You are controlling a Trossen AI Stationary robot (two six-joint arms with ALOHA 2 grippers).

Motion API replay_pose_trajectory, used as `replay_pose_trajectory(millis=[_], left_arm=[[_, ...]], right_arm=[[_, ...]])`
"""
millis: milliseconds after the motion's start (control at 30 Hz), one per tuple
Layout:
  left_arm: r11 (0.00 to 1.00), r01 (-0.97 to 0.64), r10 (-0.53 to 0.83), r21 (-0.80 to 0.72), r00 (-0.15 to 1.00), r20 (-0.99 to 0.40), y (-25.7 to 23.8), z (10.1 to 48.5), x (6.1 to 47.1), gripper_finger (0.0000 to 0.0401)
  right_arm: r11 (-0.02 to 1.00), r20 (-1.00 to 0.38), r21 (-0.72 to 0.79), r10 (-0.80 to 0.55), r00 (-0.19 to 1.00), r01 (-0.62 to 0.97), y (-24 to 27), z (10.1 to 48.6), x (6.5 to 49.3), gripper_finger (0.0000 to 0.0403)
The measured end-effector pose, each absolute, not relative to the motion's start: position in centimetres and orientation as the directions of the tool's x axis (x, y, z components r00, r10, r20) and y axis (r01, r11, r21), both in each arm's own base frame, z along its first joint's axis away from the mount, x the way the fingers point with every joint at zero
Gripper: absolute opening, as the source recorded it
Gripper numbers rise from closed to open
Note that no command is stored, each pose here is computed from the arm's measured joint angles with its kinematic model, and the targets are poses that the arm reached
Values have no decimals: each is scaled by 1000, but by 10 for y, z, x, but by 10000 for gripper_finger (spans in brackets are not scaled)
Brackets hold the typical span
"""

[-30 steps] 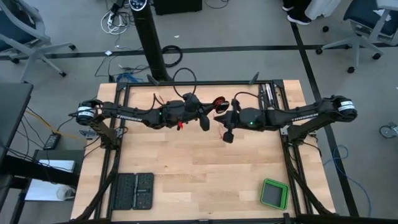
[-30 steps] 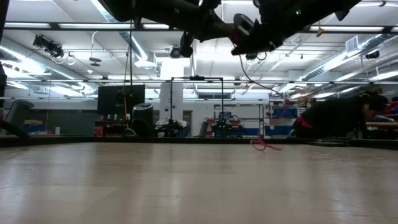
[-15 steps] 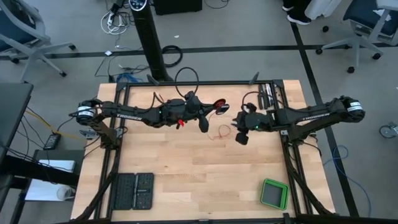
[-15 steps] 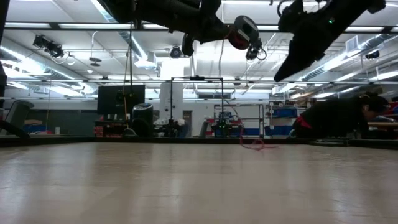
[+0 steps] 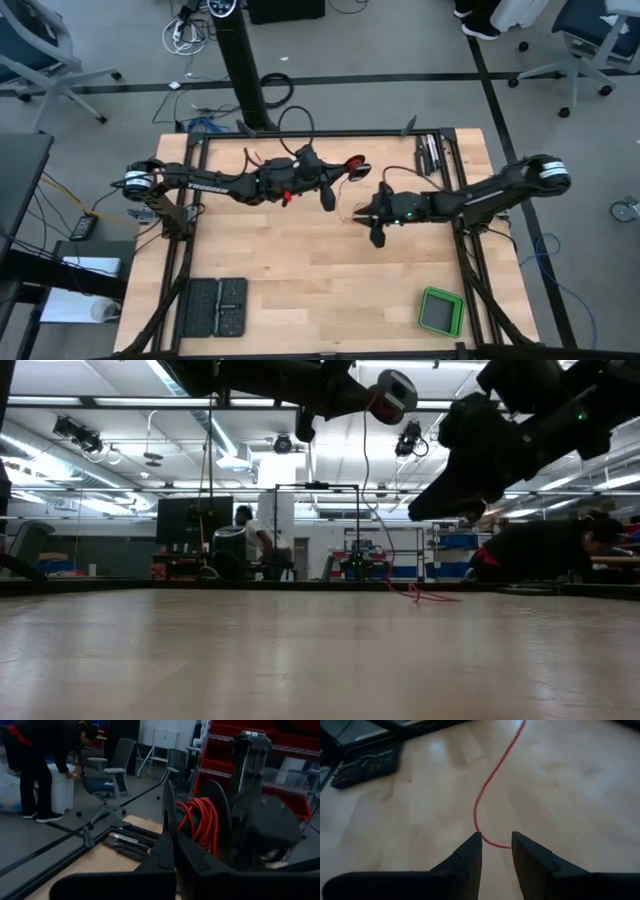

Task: Coil cords
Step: Coil the red wire cable onto the black spool

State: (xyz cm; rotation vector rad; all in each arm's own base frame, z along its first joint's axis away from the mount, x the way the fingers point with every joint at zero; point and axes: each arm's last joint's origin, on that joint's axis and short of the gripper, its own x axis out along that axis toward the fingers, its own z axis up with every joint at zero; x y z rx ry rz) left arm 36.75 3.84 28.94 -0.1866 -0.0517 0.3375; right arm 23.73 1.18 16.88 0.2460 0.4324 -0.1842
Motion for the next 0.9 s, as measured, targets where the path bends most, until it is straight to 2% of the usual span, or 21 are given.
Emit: replay_pose_trajectory(millis=[400, 500, 633, 733, 900], left_arm=[[928, -310, 334, -207, 938, 90, 38, 297, 367, 0], [928, -313, 334, -203, 939, 77, 38, 295, 367, 0], [927, -323, 334, -193, 942, 30, 38, 290, 367, 0], [926, -327, 334, -187, 942, 7, 38, 287, 367, 0], [941, -291, 284, -172, 957, -65, 37, 280, 367, 0]], right_arm=[[975, -395, 114, -132, 909, 191, 15, 154, 272, 101], [974, -414, 102, -142, 899, 201, 15, 152, 272, 77], [979, -465, 61, -145, 873, 195, 14, 155, 265, 12], [975, -492, 36, -175, 853, 221, 13, 164, 255, 8], [934, -487, -48, -331, 808, 354, 4, 191, 228, 4]])
